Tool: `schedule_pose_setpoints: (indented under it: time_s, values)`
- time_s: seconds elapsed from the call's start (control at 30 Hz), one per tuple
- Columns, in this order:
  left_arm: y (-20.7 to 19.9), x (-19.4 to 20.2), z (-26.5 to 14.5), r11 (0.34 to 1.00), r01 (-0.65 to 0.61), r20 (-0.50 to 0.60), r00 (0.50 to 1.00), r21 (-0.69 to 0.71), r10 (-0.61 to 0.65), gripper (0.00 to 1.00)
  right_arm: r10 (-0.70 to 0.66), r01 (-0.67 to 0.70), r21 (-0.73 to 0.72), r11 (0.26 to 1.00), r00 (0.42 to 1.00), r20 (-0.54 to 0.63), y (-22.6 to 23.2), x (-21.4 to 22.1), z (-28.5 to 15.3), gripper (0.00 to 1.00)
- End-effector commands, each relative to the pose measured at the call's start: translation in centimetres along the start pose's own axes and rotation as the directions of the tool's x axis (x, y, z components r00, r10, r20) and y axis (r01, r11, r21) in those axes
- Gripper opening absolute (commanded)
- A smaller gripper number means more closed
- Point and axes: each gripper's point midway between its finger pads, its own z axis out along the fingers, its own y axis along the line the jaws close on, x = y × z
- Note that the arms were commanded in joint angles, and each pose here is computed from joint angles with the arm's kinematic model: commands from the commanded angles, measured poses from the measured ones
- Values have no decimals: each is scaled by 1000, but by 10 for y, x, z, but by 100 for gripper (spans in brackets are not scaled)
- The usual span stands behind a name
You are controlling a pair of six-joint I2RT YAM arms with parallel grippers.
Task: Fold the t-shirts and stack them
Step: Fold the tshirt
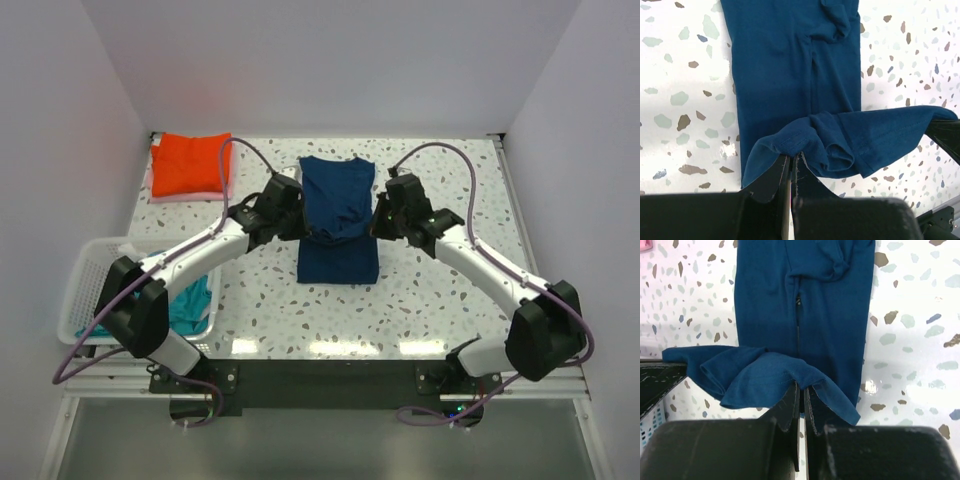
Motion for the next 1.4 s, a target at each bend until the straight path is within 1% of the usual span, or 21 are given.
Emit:
schedule_pose_setpoints:
  time_s: [0.0, 0.1, 0.13, 0.17, 0.5, 0.73, 1.0, 1.1, 1.17, 1.2, 1.23, 1.3, 1.33, 1.37]
  values:
    - [-9, -24, 8, 998, -22, 21, 1000, 54, 21, 0, 2, 3, -97, 995, 999, 50, 19, -30, 6, 0]
    - [0, -27, 21, 999, -13, 9, 1000, 39, 12, 0, 14, -12, -96, 995, 1000, 26, 15, -32, 19, 0]
    - [-3, -26, 23, 998, -12, -8, 1000, 60, 13, 0, 15, -14, -84, 996, 1000, 12, 12, -30, 26, 0]
    - [-1, -27, 28, 999, -10, -14, 1000, 52, 10, 0, 20, -20, -81, 997, 1000, 5, 9, -31, 29, 0]
    - [11, -32, 59, 1000, -12, -58, 998, 23, 13, 0, 37, -36, -9, 999, 999, 13, -13, -39, 57, 0]
    - [26, -33, 79, 1000, -4, -83, 997, -17, 2, 0, 48, -48, 18, 999, 998, -26, -24, -36, 80, 0]
    - [33, -35, 98, 1000, 2, -119, 993, -10, -3, 0, 74, -72, 27, 997, 996, -58, -33, -33, 105, 0]
    - [36, -35, 105, 1000, 8, -127, 992, -12, -10, 4, 83, -81, 26, 996, 994, -76, -35, -33, 115, 0]
    - [40, -36, 109, 1000, 13, -128, 992, -17, -15, 10, 95, -93, 27, 995, 991, -97, -38, -30, 121, 0]
    - [41, -36, 110, 1000, 17, -129, 991, -19, -19, 13, 97, -96, 12, 995, 990, -103, -34, -33, 122, 2]
    - [40, -38, 109, 1000, 21, -125, 992, -14, -22, 25, 95, -95, 5, 995, 990, -108, -33, -35, 123, 17]
    - [37, -44, 105, 1000, 18, -111, 994, -2, -18, 39, 96, -97, -4, 995, 988, -118, -30, -38, 122, 28]
    - [32, -52, 99, 1000, 15, -88, 996, 13, -13, 57, 92, -94, -10, 996, 989, -113, -28, -41, 121, 43]
    - [29, -56, 95, 1000, 12, -76, 997, 23, -10, 64, 89, -91, -14, 996, 990, -106, -27, -45, 118, 51]
